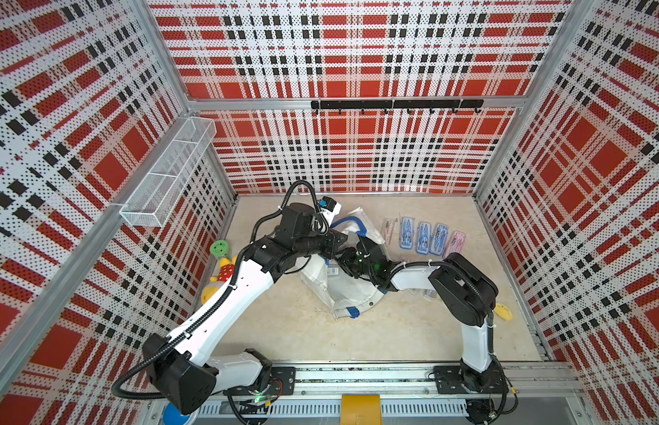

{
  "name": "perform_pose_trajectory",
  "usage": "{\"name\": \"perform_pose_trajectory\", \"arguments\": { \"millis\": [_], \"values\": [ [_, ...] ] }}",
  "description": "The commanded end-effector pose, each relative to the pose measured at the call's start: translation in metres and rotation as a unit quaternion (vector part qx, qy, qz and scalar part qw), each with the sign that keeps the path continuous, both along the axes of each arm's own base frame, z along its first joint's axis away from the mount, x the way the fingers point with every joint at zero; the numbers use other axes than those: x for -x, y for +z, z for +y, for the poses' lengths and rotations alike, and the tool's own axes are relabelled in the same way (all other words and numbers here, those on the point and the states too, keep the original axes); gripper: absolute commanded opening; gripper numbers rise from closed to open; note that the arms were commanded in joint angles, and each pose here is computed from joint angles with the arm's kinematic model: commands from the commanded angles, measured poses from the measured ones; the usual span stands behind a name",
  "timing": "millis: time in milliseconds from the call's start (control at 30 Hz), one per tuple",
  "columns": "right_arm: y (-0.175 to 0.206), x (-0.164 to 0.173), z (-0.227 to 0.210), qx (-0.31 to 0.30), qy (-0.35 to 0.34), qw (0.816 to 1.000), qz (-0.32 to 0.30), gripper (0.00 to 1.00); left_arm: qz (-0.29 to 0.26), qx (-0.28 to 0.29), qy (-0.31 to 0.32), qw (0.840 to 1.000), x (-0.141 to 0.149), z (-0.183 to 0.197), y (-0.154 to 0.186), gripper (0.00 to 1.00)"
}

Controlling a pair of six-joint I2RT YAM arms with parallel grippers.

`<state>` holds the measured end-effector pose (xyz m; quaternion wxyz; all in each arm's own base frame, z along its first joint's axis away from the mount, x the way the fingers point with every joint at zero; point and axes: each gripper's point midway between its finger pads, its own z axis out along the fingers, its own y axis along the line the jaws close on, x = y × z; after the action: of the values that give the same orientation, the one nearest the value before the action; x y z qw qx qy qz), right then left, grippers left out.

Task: Take out the compass set from the canvas bag
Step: Pick up the compass set from the canvas bag.

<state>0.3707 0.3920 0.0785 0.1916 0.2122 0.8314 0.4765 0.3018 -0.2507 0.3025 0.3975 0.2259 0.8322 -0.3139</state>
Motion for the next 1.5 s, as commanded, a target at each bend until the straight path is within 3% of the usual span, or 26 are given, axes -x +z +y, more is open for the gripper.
{"name": "perform_pose_trajectory", "arguments": {
  "millis": [0,100,267,567,833,1100,1467],
  "values": [
    [0.005,0.003,0.001,0.009,0.008,1.0,0.007,0.46,-0.036,0.047,-0.009,0.998,0.0,-0.005,0.032,0.0],
    [-0.008,0.005,-0.004,0.007,-0.004,1.0,0.025,0.46,-0.033,0.049,-0.008,0.998,-0.001,-0.006,0.032,0.0],
    [-0.017,0.002,-0.007,-0.003,-0.024,0.999,0.039,0.36,-0.026,0.049,-0.007,0.998,-0.001,-0.008,0.029,0.0],
    [0.006,-0.003,-0.001,-0.009,-0.01,1.0,0.017,0.22,-0.01,0.041,0.009,0.999,-0.007,-0.006,0.027,0.0],
    [0.041,0.008,0.019,-0.037,0.042,0.998,0.011,0.17,0.04,0.045,0.068,0.996,-0.038,0.009,0.015,0.0],
    [0.086,0.052,0.037,-0.047,0.153,0.987,0.014,0.16,0.047,0.026,0.122,0.991,-0.064,0.028,0.009,0.0],
    [0.131,0.119,-0.006,0.014,0.266,0.963,-0.033,0.15,0.059,0.013,0.172,0.983,-0.083,0.063,0.006,0.0]
  ]
}}
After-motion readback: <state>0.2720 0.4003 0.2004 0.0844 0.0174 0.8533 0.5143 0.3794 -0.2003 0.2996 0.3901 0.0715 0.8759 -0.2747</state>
